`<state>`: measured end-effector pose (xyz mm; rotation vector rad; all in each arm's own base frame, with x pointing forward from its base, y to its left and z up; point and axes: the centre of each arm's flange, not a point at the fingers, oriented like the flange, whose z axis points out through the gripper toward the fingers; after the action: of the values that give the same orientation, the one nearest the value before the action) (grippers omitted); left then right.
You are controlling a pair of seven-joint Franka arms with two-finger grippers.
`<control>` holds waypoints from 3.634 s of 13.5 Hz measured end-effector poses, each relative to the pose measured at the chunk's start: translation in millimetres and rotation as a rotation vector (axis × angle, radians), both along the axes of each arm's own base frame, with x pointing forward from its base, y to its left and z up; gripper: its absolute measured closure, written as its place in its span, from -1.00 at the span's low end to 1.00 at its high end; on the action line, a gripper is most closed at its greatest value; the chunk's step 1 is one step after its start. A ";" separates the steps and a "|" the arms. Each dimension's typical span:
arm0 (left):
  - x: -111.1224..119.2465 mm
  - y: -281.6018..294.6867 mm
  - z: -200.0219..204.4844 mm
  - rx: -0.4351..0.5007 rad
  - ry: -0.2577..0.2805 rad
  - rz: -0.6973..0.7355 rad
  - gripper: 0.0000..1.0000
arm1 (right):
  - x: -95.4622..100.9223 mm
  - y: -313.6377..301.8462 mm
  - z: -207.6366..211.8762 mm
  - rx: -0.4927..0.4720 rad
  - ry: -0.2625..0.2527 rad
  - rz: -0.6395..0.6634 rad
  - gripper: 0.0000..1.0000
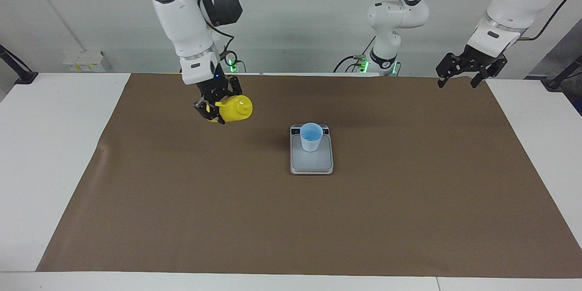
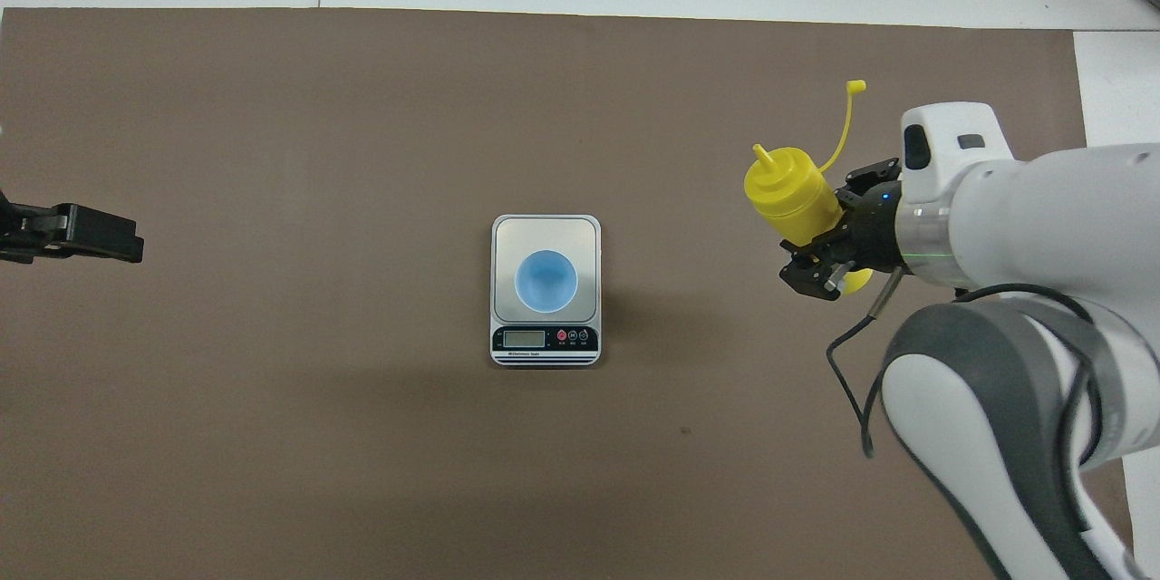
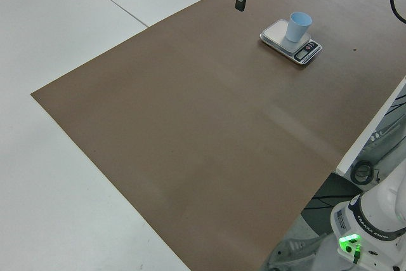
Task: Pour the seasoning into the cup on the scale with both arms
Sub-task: 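Turn the bottle upright and carry it back with the right gripper, then lower the yellow bottle onto the table and open the right gripper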
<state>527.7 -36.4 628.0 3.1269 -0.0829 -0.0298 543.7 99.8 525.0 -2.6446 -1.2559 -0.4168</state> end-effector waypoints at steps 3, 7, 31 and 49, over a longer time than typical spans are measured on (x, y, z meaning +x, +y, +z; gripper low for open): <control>0.0 0.0 0.0 0.000 0.000 0.000 -1.00 | 2.5 -57.9 -5.3 0.089 0.002 -0.024 -0.07; 0.0 0.0 0.0 0.000 0.000 0.000 -1.00 | -4.0 -108.7 -21.1 0.280 0.031 -0.074 -0.07; 0.0 0.0 0.0 0.000 0.000 0.000 -1.00 | -56.9 -184.9 -193.9 0.551 -0.296 0.003 -0.07; 0.0 0.0 0.0 0.000 0.000 0.000 -1.00 | -68.5 -171.6 -256.4 0.596 -0.457 0.009 -0.96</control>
<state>527.7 -36.4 628.0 3.1269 -0.0828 -0.0299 475.2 -71.8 268.7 -2.0914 -1.0264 -1.2293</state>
